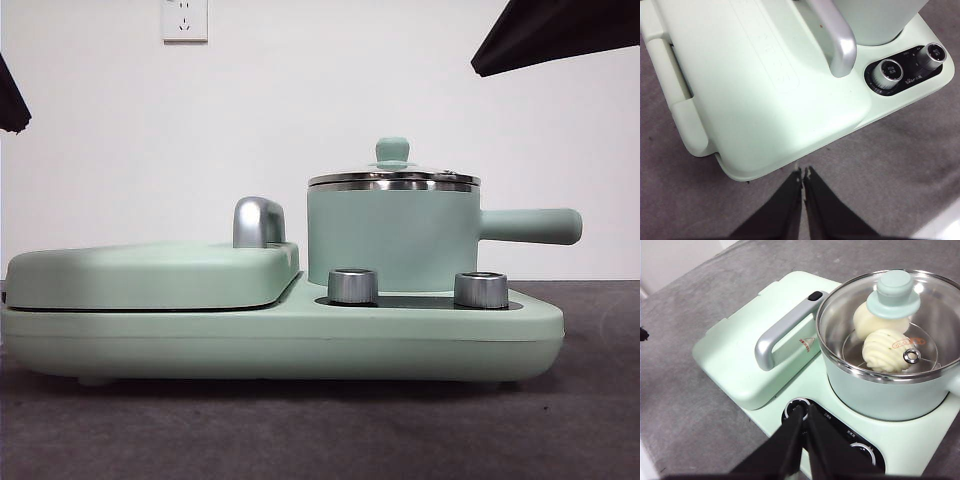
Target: Put the buns in a small steamer
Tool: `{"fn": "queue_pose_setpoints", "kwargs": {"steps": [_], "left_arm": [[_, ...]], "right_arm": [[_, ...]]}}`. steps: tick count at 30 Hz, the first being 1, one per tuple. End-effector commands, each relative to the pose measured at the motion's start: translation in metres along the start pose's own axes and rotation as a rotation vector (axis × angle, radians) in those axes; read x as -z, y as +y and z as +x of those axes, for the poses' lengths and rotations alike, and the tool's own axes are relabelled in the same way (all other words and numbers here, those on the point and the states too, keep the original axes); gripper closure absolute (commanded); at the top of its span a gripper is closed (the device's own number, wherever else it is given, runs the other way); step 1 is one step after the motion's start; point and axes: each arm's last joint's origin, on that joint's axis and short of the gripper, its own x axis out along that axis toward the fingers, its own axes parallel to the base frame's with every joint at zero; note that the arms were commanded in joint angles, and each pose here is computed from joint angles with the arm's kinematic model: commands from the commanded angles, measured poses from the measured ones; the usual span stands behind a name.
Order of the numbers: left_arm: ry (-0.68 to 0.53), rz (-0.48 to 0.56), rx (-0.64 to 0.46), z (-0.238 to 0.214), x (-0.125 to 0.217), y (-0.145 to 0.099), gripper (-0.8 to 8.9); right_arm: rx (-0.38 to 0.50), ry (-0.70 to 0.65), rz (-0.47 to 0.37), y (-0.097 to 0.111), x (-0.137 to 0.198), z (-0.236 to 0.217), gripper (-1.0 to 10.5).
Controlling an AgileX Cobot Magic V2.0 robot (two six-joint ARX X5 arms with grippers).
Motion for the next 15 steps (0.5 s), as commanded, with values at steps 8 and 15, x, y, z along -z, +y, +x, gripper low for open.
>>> {"fn": "queue_pose_setpoints", "kwargs": {"steps": [8, 15], "left_arm": [[-0.369, 0.14, -0.16, -0.013, 0.022, 0.025, 8.02], [-0.658, 0.018, -0.351, 0.007, 0.081, 0.054, 8.02]], "right_arm": [[-0.009, -0.011, -0.005, 0.001, -0.002, 0.0, 9.3], [-0.009, -0.011, -0.005, 0.001, -0.002, 0.0, 9.3]]}}
